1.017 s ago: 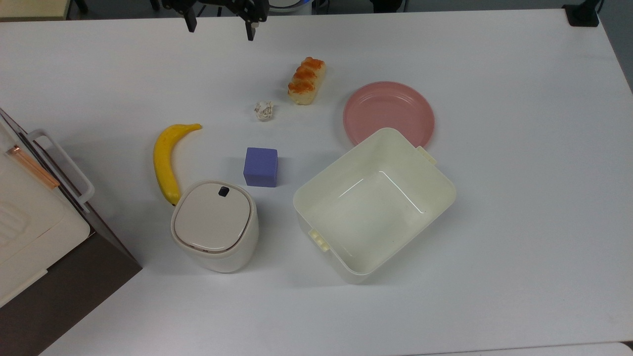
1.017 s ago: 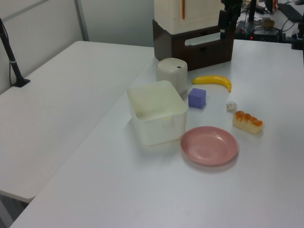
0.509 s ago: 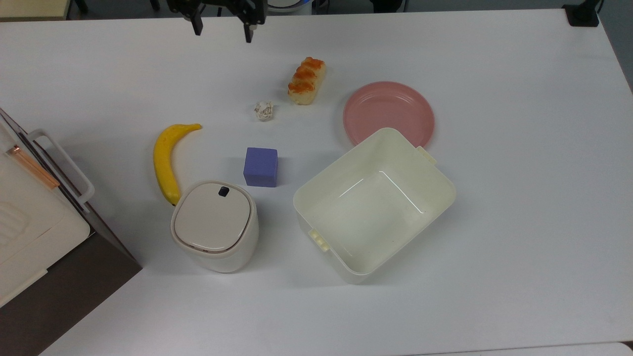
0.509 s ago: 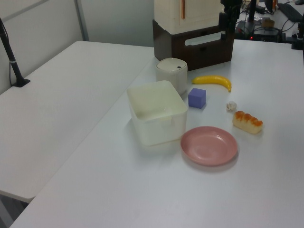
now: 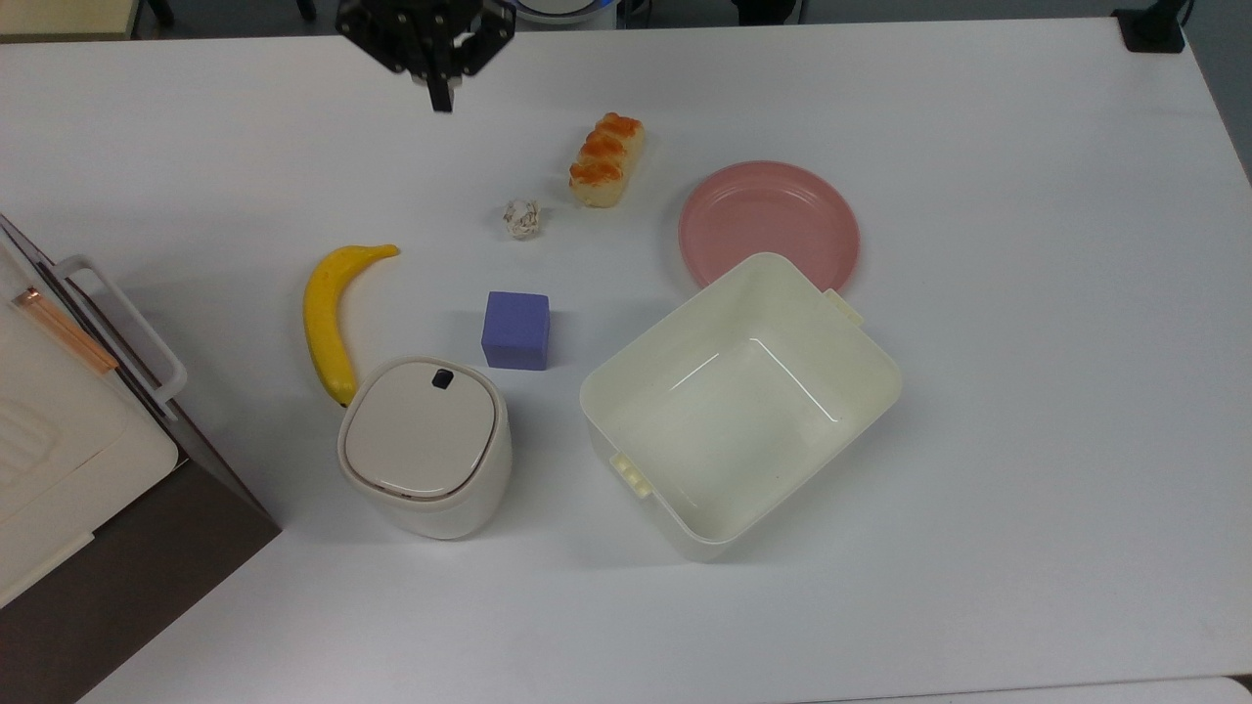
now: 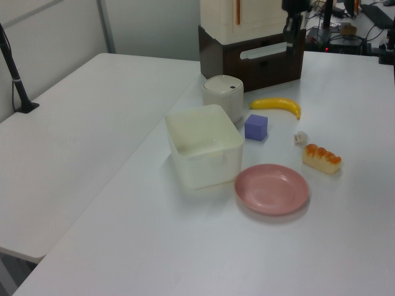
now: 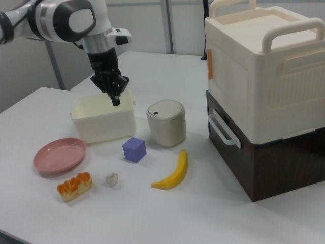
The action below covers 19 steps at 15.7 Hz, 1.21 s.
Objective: Open the trash can
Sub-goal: 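Move the gripper down toward the lid of the cream trash can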
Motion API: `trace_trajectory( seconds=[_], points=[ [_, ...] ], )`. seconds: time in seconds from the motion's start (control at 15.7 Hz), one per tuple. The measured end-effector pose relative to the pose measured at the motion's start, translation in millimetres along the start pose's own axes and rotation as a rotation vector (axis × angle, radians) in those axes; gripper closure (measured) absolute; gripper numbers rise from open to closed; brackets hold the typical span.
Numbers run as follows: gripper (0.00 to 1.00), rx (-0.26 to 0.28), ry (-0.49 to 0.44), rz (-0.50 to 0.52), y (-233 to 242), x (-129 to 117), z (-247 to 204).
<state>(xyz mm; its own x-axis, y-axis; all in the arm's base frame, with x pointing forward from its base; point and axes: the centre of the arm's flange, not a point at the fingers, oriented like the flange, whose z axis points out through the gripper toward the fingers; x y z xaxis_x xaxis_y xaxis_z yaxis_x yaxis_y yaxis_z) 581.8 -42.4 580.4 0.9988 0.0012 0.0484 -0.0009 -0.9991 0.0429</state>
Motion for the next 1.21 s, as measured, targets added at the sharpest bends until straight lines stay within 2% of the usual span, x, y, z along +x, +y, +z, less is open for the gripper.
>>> trace_trajectory(
  seconds=[0.19, 0.32, 0.57, 0.83, 0.95, 1.21],
  points=[
    [0.99, -0.040, 0.036, -0.008, -4, 25, 14],
    [0.99, -0.083, 0.094, 0.039, -2, 48, 18],
    [0.99, -0.233, 0.167, 0.105, 0, 75, 31],
    [0.99, -0.376, 0.217, 0.199, -16, 96, 68],
    [0.99, -0.406, 0.230, 0.225, -26, 107, 89],
    [0.99, -0.407, 0.239, 0.260, -44, 126, 112]
  ],
)
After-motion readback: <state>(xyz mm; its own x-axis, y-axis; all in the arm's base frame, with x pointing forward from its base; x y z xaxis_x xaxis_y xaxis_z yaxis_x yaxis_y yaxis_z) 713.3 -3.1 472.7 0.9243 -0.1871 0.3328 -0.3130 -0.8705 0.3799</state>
